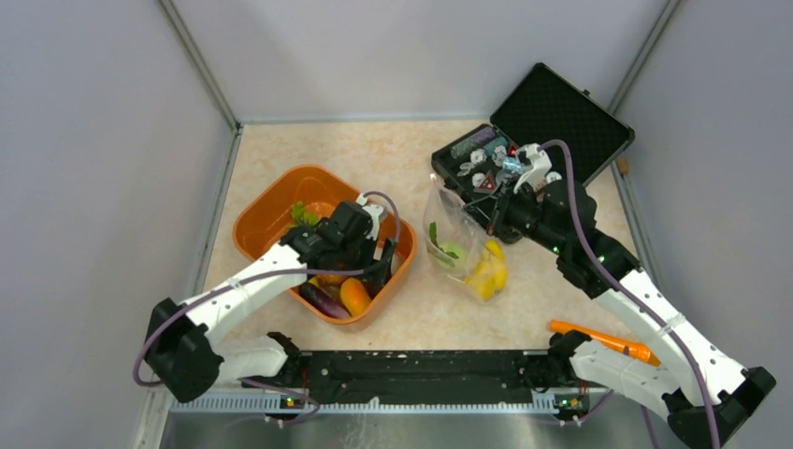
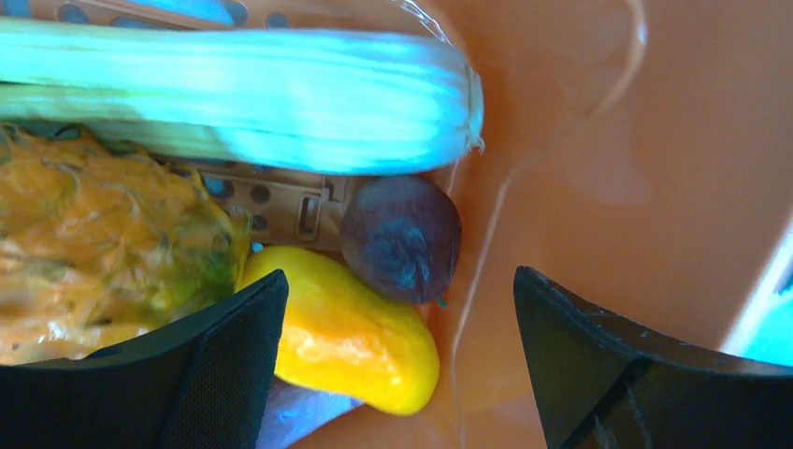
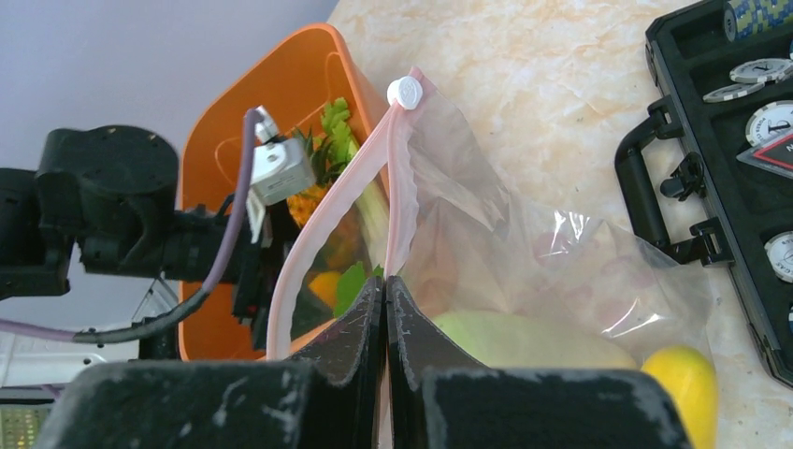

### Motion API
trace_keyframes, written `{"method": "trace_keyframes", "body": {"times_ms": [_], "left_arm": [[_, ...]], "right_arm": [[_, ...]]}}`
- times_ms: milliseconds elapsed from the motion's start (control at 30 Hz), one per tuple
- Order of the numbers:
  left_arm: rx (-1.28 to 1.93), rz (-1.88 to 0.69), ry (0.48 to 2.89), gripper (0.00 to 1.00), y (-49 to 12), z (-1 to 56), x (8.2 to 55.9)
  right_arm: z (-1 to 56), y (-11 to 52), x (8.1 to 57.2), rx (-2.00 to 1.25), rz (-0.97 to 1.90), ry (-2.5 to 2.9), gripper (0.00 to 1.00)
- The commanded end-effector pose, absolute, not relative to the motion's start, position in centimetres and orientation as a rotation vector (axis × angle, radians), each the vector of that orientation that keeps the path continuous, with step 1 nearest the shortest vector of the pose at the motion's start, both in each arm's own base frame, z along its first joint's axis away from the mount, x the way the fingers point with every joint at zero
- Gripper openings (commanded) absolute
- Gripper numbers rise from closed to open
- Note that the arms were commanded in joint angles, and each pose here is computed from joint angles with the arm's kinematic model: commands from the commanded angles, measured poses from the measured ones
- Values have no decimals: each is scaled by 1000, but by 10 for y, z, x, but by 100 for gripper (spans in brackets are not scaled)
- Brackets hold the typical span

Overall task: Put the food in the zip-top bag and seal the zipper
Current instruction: Move the bin to the center of the board, then pick up the fake fruit from the bin.

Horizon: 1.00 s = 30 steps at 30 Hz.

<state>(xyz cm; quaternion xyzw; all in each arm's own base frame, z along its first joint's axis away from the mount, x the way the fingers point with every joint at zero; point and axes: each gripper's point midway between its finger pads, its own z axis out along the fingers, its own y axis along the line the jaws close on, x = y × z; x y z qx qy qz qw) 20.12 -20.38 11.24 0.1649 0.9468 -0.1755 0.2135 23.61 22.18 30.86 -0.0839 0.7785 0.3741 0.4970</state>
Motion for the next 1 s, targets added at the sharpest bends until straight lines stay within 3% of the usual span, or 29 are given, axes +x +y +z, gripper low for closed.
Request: {"method": "trace_keyframes", "body": {"times_ms": [0, 100, 367, 700, 967], "left_arm": [[560, -570, 2558, 89, -206, 124, 173], [528, -608, 2490, 86, -203, 130, 167], [94, -346, 2150, 98, -145, 204, 217], [-350, -17, 2361, 99, -98, 159, 220], [-541, -71, 2474, 99, -106, 124, 240]], "right_arm": [[320, 218, 234, -190, 912, 1842, 0], [318, 216, 237, -184, 887, 1846, 0], [314, 218, 250, -218, 820, 1856, 0], [304, 226, 269, -314, 732, 1869, 0], [294, 242, 274, -367, 785, 1880, 0]]}}
